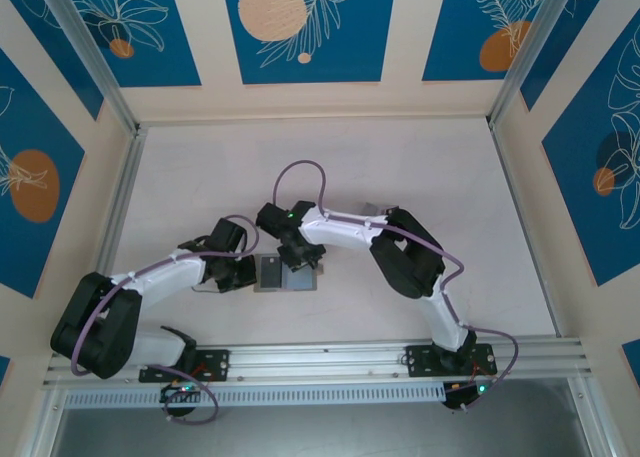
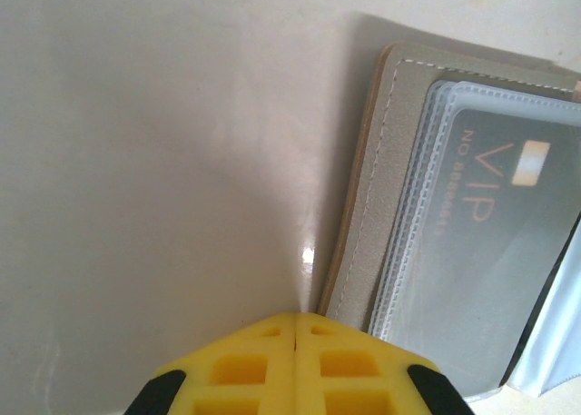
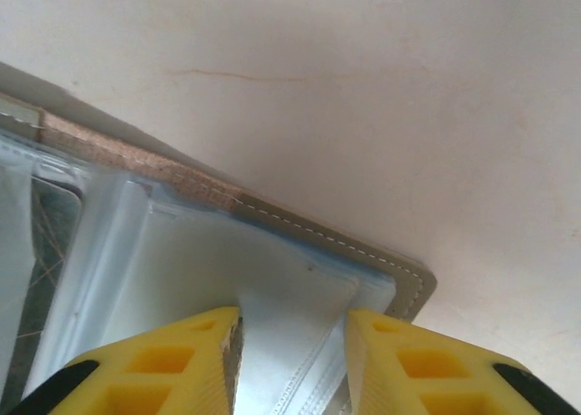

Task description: Put the credit cards into the card holder

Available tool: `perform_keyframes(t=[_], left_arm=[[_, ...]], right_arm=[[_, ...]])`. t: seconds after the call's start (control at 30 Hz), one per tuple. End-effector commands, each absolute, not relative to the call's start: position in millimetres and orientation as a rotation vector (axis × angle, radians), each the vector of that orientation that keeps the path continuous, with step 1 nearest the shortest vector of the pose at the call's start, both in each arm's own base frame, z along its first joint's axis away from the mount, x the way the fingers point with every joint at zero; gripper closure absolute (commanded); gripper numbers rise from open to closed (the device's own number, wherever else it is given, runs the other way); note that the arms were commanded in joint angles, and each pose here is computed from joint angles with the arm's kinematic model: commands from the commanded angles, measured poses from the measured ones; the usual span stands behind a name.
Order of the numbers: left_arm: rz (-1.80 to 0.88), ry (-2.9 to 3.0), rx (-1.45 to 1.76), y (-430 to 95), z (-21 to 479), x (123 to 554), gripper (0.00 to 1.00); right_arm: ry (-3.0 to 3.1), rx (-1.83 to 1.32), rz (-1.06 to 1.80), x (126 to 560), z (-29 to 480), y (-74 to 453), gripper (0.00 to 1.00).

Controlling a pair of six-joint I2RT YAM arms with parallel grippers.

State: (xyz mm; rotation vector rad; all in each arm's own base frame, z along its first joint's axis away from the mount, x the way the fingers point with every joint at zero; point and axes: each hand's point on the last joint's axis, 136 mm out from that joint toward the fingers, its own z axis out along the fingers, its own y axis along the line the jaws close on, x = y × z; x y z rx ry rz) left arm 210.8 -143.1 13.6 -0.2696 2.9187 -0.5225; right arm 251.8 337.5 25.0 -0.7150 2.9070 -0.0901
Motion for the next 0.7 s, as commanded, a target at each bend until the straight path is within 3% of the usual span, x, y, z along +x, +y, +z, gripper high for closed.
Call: perform_keyframes(t=[0.0,0.3,0.67], left_arm=[[-0.532,2.944,-0.247,-145.2,-1.1,206.1,0.97],[-0.531,2.948,-0.248,-145.4,-1.8,205.8,0.98],[-0.541,2.949,-0.244,-147.4,-2.0,206.8,0.98]], right_arm=[[2.885,-0.734,-0.303,251.3,21.4,318.8,0.62],[2.836,-0.826,-0.224,247.7,23.0,338.6,0.62],[2.88,-0.915,-0.12,236.4,6.0,346.6,0.73]])
